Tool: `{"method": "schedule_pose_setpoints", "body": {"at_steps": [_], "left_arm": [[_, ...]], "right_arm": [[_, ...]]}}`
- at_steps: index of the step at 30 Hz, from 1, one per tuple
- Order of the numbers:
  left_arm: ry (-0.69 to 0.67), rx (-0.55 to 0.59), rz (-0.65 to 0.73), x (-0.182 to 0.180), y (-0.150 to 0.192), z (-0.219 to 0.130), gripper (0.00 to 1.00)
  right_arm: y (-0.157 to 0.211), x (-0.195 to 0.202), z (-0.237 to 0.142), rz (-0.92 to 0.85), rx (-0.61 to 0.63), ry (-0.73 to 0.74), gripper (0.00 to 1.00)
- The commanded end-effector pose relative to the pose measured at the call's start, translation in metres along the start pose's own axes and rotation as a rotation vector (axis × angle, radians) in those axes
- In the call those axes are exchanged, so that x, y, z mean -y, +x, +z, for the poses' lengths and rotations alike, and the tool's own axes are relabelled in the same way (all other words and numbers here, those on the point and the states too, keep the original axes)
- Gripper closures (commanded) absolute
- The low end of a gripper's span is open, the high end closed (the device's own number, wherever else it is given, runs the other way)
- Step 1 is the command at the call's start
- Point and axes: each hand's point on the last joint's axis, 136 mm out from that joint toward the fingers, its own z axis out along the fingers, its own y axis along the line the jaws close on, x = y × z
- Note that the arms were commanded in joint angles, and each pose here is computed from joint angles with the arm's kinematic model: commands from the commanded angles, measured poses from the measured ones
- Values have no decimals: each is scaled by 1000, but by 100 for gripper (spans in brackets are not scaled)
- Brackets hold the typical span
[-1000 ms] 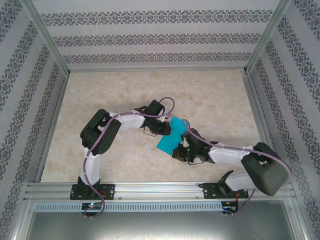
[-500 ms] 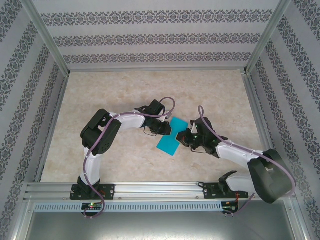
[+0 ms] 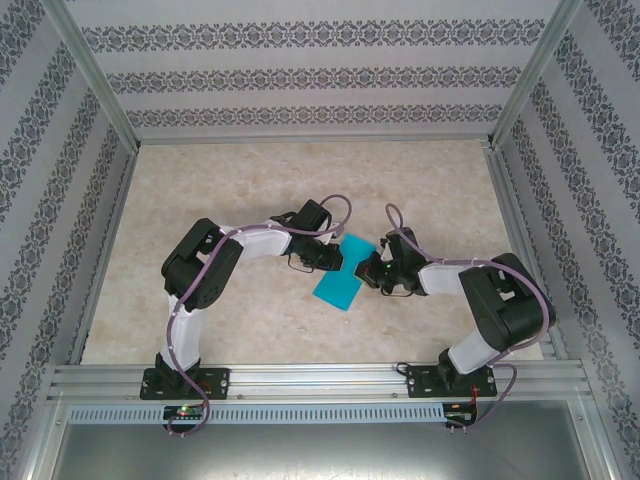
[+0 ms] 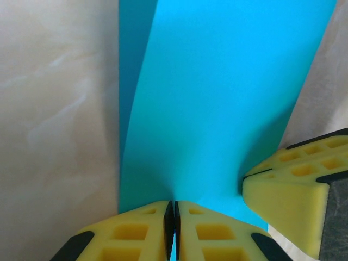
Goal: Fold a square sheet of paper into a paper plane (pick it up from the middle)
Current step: Fold the square sheet of paper in half at the center of the table.
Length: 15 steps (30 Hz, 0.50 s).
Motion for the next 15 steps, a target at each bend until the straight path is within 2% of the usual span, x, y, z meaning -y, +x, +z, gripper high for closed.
{"method": "schedule_pose_setpoints", "body": {"at_steps": [1, 10, 15], "left_arm": [[-241, -167, -56, -64, 54, 17, 84], [-260, -175, -57, -69, 55, 18, 84], [-260, -178, -61, -69, 56, 19, 84]], "right_arm": [[-2, 21, 1, -11, 7, 65, 99], [-8, 47, -32, -7, 75, 224, 99], [-13, 15, -39, -50, 78, 129, 99]]}}
